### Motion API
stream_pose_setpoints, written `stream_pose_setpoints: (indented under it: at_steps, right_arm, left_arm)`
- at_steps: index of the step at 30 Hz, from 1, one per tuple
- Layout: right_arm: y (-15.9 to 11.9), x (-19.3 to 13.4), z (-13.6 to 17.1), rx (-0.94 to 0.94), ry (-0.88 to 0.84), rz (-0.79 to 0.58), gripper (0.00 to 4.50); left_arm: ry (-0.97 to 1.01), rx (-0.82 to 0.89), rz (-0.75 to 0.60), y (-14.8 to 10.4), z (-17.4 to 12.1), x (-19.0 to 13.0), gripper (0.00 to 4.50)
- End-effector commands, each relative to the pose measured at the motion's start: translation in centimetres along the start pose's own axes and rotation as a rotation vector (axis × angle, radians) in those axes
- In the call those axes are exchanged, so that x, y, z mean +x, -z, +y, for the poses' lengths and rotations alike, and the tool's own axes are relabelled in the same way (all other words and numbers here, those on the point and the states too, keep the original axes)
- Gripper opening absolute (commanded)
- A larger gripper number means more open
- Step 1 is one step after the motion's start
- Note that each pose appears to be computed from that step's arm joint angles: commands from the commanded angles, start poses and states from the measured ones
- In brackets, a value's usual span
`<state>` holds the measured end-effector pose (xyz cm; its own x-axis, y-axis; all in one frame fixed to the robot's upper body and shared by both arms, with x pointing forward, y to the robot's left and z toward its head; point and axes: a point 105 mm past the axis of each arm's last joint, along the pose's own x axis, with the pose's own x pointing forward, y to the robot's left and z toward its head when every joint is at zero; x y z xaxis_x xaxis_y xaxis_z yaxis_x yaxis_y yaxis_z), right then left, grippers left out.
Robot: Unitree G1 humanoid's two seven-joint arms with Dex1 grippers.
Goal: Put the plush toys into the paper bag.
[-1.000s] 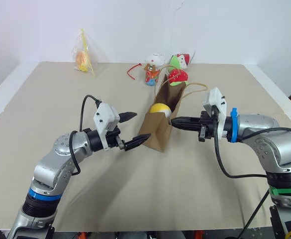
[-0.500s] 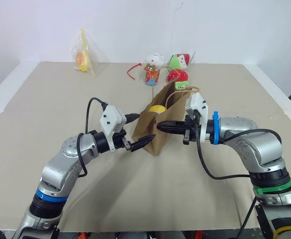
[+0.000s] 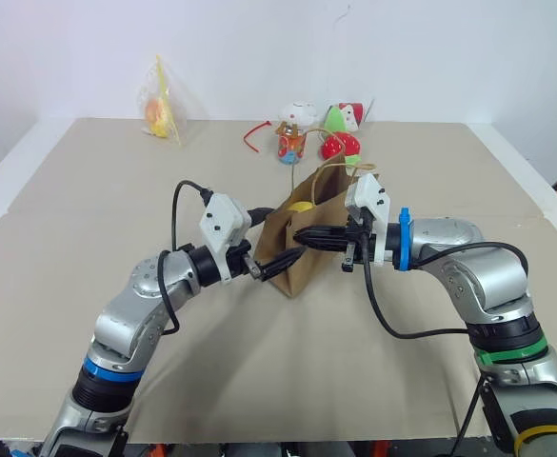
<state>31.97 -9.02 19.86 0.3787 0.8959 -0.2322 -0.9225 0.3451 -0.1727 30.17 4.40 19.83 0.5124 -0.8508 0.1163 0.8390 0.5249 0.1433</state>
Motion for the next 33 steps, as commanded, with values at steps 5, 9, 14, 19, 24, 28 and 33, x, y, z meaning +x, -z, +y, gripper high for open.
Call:
stream_pose_setpoints:
  at_steps: [5,9,14,19,24,28,33]
  right_arm:
    - [-1.0,-0.2,0.1,-0.05,0.004,-0.018,0.09]
    - [-1.0,-0.4,-0.1,-0.053,0.011,-0.017,0.09]
    - [-0.9,-0.4,-0.1,-0.057,0.014,-0.018,0.09]
    - [-0.8,-0.3,-0.1,-0.06,0.012,-0.014,0.0]
    - [-0.6,-0.4,-0.1,-0.062,0.013,-0.01,0.0]
    - [-0.6,-0.4,-0.1,-0.065,0.014,-0.008,0.0]
    - [-0.7,-0.5,-0.1,-0.07,0.012,-0.013,0.0]
  left_arm:
    - [-0.037,-0.052,-0.001,-0.3,1.0,0.5,4.5]
    - [-0.061,-0.106,-0.018,-0.4,1.3,0.7,4.5]
    - [-0.07,-0.129,-0.044,-0.9,1.6,0.9,4.5]
    - [-0.082,-0.159,-0.04,-0.8,1.8,1.0,3.26]
    - [-0.091,-0.188,-0.022,-0.4,1.9,1.0,1.14]
    - [-0.103,-0.179,-0.01,-0.2,2.2,0.9,0.09]
    - [-0.096,-0.143,-0.002,-0.3,2.4,0.8,0.09]
